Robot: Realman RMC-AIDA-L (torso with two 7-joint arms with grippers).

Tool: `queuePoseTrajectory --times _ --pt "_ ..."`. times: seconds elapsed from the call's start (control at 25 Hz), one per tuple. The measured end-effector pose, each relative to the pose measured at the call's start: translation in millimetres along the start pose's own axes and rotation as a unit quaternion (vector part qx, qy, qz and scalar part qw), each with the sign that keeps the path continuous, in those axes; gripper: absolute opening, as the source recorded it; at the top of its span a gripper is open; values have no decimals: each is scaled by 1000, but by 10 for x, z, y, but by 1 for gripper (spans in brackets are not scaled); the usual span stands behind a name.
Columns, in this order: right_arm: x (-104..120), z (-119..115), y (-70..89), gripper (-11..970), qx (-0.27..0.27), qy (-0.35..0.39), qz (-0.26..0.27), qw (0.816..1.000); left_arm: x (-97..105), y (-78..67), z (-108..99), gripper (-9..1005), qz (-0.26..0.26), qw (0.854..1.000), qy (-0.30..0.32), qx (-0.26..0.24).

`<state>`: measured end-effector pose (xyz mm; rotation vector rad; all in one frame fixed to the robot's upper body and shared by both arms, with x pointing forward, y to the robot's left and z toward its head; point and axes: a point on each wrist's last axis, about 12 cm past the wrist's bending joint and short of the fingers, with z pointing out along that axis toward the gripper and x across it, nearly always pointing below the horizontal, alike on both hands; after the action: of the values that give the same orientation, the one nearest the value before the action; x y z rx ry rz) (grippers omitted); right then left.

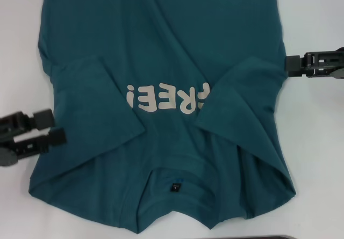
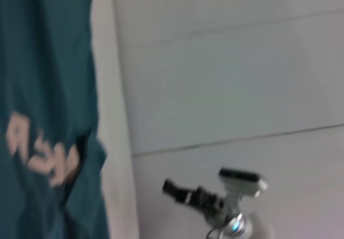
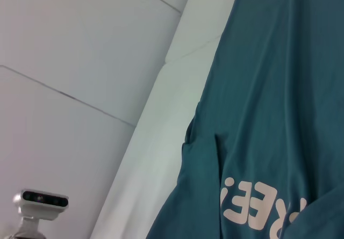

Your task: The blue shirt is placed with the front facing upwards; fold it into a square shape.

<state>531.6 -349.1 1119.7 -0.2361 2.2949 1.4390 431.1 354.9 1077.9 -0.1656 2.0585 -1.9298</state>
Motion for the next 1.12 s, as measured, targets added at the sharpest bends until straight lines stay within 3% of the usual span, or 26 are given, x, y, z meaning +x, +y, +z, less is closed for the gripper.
queuePoseTrajectory --times 0.52,1.12 --pt "1 2 -22 728 10 1 -5 1000 102 142 -387 762 -53 989 2 -138" --pt "29 41 -95 720 28 -12 3 1000 141 203 -508 763 -43 982 -26 -182"
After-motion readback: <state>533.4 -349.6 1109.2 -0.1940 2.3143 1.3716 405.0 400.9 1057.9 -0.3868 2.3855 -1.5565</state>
